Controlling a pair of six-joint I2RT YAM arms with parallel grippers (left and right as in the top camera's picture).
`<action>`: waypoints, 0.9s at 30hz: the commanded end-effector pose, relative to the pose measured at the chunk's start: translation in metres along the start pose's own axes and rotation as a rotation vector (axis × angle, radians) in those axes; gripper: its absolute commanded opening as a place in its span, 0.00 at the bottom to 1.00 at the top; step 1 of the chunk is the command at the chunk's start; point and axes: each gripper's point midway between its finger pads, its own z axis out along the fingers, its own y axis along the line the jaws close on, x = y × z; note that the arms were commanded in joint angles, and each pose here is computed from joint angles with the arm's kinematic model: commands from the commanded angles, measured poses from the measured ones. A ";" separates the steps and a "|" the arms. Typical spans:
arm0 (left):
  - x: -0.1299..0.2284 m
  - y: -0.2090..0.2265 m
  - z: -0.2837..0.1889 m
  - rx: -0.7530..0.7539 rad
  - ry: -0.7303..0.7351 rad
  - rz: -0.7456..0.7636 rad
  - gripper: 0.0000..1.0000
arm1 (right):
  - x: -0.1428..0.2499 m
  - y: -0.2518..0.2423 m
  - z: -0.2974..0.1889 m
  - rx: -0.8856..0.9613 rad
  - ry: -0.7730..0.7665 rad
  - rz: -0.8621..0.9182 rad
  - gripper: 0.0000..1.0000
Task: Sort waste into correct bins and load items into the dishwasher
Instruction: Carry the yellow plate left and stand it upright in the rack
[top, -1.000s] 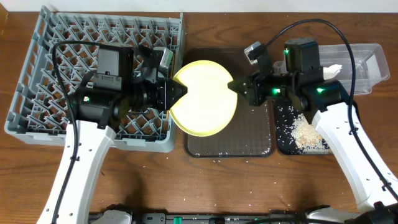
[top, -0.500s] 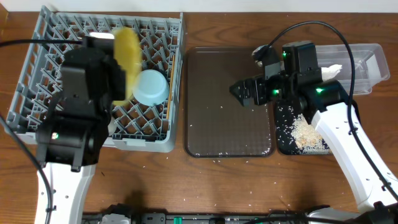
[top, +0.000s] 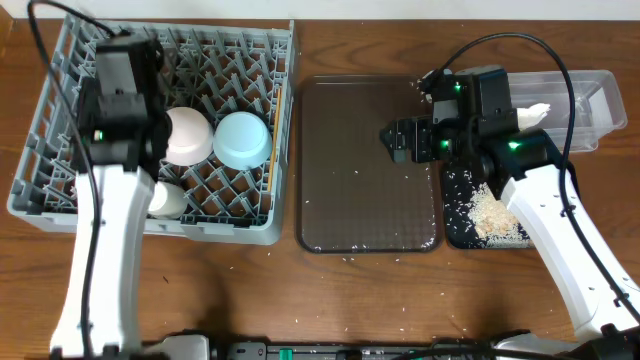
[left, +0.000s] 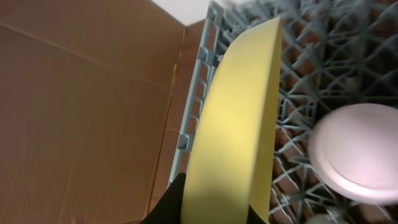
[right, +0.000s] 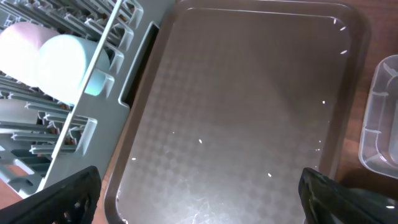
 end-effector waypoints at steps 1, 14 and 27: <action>0.003 -0.011 0.026 0.048 0.031 0.115 0.08 | -0.001 0.003 -0.004 0.004 -0.012 0.006 0.99; 0.018 -0.048 0.088 0.165 0.094 0.203 0.17 | 0.000 0.003 -0.004 0.005 -0.008 0.007 0.99; 0.020 -0.065 0.099 0.205 0.107 0.167 0.73 | 0.001 0.002 -0.004 0.006 -0.004 0.008 0.99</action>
